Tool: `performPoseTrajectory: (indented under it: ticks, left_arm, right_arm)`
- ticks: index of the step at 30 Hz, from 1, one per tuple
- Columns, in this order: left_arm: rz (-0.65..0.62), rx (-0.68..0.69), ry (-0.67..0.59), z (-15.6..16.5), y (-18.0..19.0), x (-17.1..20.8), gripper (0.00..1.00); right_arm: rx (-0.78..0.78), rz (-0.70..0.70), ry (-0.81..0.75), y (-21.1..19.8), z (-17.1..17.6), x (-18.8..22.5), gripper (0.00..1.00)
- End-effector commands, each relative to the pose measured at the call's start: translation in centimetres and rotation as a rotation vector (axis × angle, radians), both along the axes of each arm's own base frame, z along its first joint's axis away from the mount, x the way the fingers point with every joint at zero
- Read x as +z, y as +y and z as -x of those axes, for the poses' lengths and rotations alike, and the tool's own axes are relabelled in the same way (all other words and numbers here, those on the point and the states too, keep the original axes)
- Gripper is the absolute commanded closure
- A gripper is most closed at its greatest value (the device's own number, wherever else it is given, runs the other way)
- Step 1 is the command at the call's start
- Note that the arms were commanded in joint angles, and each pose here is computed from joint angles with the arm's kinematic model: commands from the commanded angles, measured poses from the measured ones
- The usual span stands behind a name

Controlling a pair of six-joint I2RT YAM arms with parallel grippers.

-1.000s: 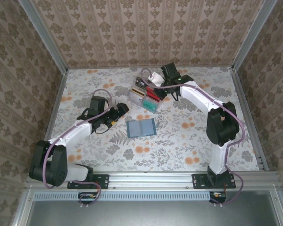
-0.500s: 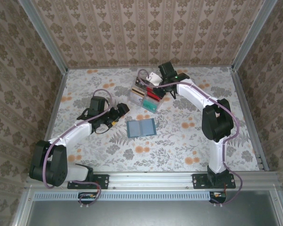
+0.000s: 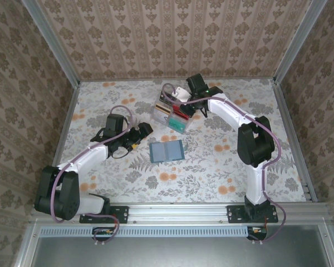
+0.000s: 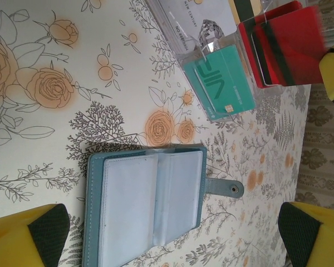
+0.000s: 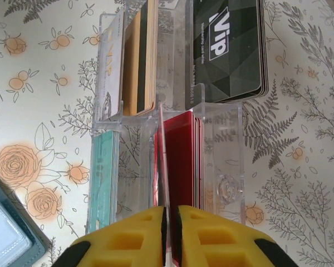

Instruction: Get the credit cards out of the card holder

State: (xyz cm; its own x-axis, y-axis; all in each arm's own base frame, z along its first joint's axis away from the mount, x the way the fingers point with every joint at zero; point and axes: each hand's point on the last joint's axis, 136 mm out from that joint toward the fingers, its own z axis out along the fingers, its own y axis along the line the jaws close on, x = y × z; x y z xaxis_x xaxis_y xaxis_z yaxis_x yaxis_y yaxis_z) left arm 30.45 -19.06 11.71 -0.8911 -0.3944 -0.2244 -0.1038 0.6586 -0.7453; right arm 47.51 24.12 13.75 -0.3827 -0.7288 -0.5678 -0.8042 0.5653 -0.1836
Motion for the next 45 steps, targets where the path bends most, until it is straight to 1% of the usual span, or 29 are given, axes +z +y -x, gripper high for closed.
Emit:
performPoseTrajectory:
  ticks: [1,6,8,11,13,16,18,20,23,27,29,33,36,39,42,44,45]
  left_arm:
    - [0.004,-0.030,-0.016,0.4,-0.1,0.1,0.00]
    - [0.002,-0.027,-0.018,0.4,0.1,0.1,0.00]
    - [-0.003,-0.023,-0.015,0.4,0.3,0.0,0.00]
    - [-0.026,-0.008,-0.005,0.5,0.8,-0.4,0.00]
    - [-0.046,0.007,0.002,0.6,1.3,-0.7,0.00]
    - [-0.068,0.034,0.012,0.8,2.1,-1.3,0.00]
    - [-0.082,0.052,0.022,1.0,2.7,-1.6,0.00]
    - [-0.090,0.059,0.025,1.2,3.0,-1.8,0.00]
    - [-0.103,0.059,0.027,1.5,3.5,-1.8,0.04]
    - [-0.109,0.047,0.025,1.8,3.4,-1.7,0.13]
    - [-0.107,0.039,0.023,1.9,3.3,-1.7,0.19]
    - [-0.111,0.002,0.031,2.3,2.4,-1.7,0.30]
    - [-0.121,-0.037,0.050,2.5,1.3,-2.1,0.39]
    - [-0.126,-0.074,0.063,2.5,-0.1,-2.6,0.47]
    - [-0.156,-0.091,0.102,2.8,-1.0,-3.5,0.50]
    - [-0.188,-0.079,0.129,2.9,-1.0,-4.3,0.52]
    - [-0.193,-0.099,0.129,3.3,-1.7,-4.5,0.53]
  right_arm:
    - [-0.010,-0.012,0.008,0.3,-0.3,-0.5,0.78]
    - [-0.048,-0.072,-0.012,0.5,0.0,1.8,0.72]
    - [-0.085,-0.116,-0.038,0.5,-0.2,3.5,0.66]
    - [-0.172,-0.167,-0.032,0.3,0.5,5.1,0.50]
    - [-0.232,-0.218,0.003,0.8,1.9,5.4,0.44]
    - [-0.295,-0.359,0.073,2.6,4.6,5.7,0.37]
    - [-0.335,-0.419,0.116,3.7,6.3,5.4,0.34]
    - [-0.384,-0.465,0.183,4.6,7.9,4.8,0.33]
    - [-0.450,-0.485,0.303,5.9,10.3,2.6,0.32]
    - [-0.510,-0.429,0.437,7.2,13.5,-1.4,0.32]
    - [-0.559,-0.391,0.478,7.1,14.5,-3.4,0.32]
    - [-0.650,-0.358,0.557,6.6,15.6,-6.7,0.34]
    - [-0.665,-0.334,0.602,6.7,16.1,-8.2,0.36]
    - [-0.677,-0.305,0.612,6.5,16.2,-9.2,0.37]
    - [-0.674,-0.276,0.621,6.4,16.3,-9.9,0.38]
    - [-0.667,-0.257,0.628,6.4,16.5,-10.2,0.40]
    - [-0.667,-0.251,0.632,6.3,16.5,-10.4,0.40]
